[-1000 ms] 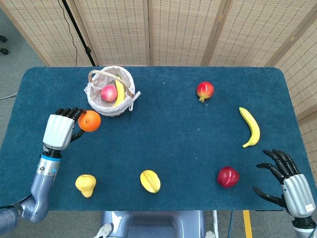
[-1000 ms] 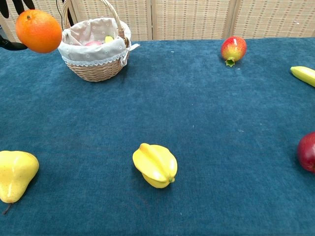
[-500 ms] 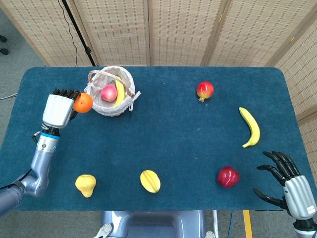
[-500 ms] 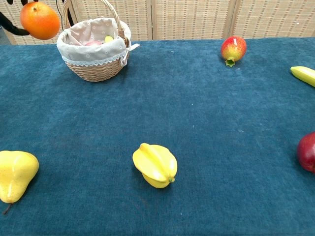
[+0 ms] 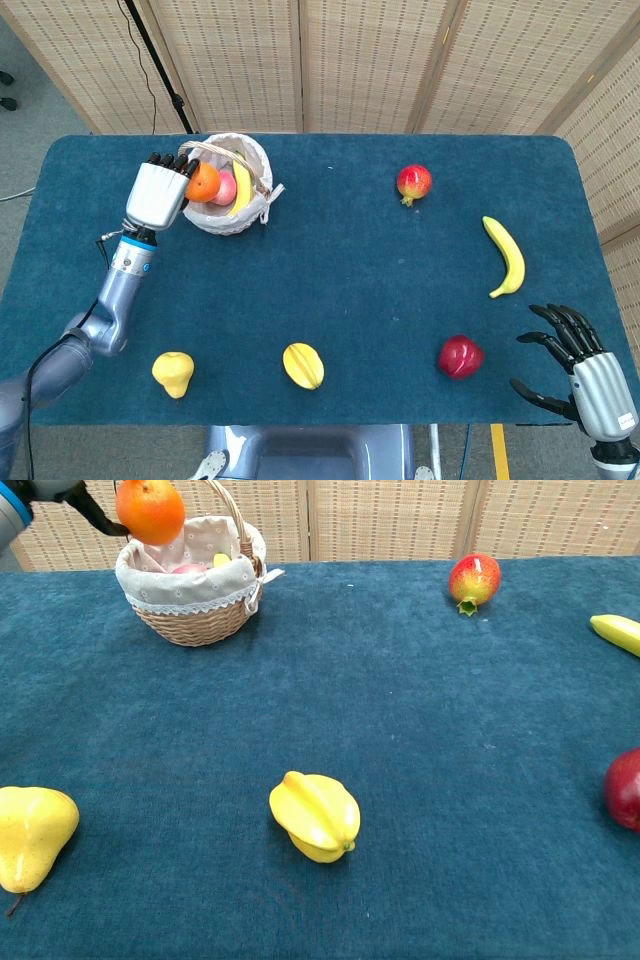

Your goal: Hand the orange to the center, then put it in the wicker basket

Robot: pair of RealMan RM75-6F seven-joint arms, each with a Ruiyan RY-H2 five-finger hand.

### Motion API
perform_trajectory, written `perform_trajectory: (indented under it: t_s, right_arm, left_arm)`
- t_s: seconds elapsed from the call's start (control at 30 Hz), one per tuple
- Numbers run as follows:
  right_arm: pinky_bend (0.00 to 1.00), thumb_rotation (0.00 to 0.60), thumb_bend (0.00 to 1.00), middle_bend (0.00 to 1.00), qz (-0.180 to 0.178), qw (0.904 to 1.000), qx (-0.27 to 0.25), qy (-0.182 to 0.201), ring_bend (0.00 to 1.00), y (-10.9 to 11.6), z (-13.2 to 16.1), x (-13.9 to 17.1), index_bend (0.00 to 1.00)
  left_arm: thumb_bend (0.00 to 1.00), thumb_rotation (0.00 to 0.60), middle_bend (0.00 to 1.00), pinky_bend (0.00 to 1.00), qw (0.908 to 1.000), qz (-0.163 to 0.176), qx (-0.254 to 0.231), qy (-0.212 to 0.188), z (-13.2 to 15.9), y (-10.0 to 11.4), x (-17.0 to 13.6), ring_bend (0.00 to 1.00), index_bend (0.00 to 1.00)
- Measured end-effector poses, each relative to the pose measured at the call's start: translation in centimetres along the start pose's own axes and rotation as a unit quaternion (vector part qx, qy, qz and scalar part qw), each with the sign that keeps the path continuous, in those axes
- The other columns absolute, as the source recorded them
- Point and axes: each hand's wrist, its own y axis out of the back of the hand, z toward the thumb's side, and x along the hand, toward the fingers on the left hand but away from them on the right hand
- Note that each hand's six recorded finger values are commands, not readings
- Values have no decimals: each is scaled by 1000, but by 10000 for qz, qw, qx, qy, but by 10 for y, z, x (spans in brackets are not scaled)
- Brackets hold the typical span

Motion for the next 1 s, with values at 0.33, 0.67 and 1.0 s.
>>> perform_trajectory:
  t_s: [0.33,0.67,1.0]
  right_arm:
    - [119,600,0,182,-29,10000,19,-33,144,2,-2,0,379]
    - [122,600,0,182,-11,10000,25,-70,150,-1,-3,-1,380]
    - [123,600,0,182,55,9999,66,-61,150,-6,-2,-3,375]
  left_arm:
    - [0,600,189,265,9986,-270,-156,-430,19,-17,0,147,277]
    - [0,600,180,264,9967,-290,-563,-516,14,-2,-16,140,269]
    - [0,600,124,264,9841,-594,-1672,-70,8,27,-70,114,80]
